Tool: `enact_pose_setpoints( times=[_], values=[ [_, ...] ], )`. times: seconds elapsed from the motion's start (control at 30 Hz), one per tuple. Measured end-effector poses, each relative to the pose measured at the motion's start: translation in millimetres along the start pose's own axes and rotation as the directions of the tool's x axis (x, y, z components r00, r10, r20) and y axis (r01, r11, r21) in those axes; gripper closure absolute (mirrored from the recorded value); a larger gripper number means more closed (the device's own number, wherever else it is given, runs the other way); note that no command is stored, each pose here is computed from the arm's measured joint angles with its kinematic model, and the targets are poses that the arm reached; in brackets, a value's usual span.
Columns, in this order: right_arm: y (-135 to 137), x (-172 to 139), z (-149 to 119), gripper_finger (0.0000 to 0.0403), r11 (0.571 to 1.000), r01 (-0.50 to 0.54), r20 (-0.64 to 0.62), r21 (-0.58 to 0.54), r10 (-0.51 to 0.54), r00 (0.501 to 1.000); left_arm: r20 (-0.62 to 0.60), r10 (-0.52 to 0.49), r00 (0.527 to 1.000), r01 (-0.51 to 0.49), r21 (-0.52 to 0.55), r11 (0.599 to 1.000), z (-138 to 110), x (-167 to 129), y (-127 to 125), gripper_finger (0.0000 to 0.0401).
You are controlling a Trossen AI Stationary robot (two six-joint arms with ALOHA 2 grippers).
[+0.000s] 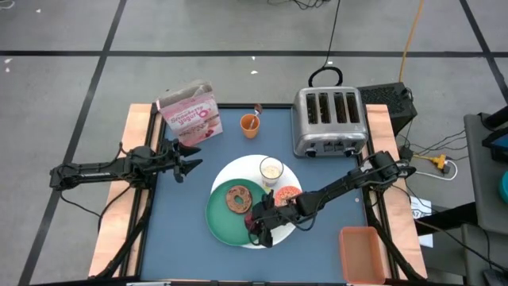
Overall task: Arrange a breakfast setting
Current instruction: Put the red apple into the green plate
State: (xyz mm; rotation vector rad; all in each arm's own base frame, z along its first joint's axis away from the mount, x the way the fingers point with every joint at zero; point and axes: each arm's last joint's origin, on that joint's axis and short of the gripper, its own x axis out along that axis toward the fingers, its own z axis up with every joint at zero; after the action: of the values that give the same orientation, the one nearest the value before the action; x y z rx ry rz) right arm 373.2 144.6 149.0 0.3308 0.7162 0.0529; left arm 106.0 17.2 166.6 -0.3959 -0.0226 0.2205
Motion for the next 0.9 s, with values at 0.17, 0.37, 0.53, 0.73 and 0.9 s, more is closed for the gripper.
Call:
enact_pose_setpoints(
  times=[0.17,0.37,0.53,0.73,0.9],
  values=[
    [0.0,0.0,0.0,0.011,1.0,0.0,0.0,0.0,0.0,1.0,0.0,0.0,1.0,0.0,0.0,1.0,0.0,0.0,0.0,0.0114],
    [0.0,0.0,-0.1,0.0106,1.0,0.0,-0.001,0.0,0.0,1.0,0.0,0.0,1.0,0.0,0.0,1.0,0.0,0.0,0.0,0.0114],
    [0.0,0.1,-0.1,0.0106,0.999,0.0,-0.001,-0.052,0.0,1.0,0.0,0.0,1.0,0.0,0.0,1.0,0.0,0.0,0.0,0.0114],
    [0.0,0.1,0.0,0.0106,0.997,-0.001,0.0,-0.072,0.001,1.0,0.0,0.0,1.0,0.0,0.0,1.0,-0.1,0.0,0.1,0.0114],
    [0.0,0.1,0.0,0.0105,0.997,-0.001,0.0,-0.071,0.001,1.0,0.0,0.0,1.0,0.0,0.0,1.0,0.0,0.0,0.0,0.0114]
  ],
)
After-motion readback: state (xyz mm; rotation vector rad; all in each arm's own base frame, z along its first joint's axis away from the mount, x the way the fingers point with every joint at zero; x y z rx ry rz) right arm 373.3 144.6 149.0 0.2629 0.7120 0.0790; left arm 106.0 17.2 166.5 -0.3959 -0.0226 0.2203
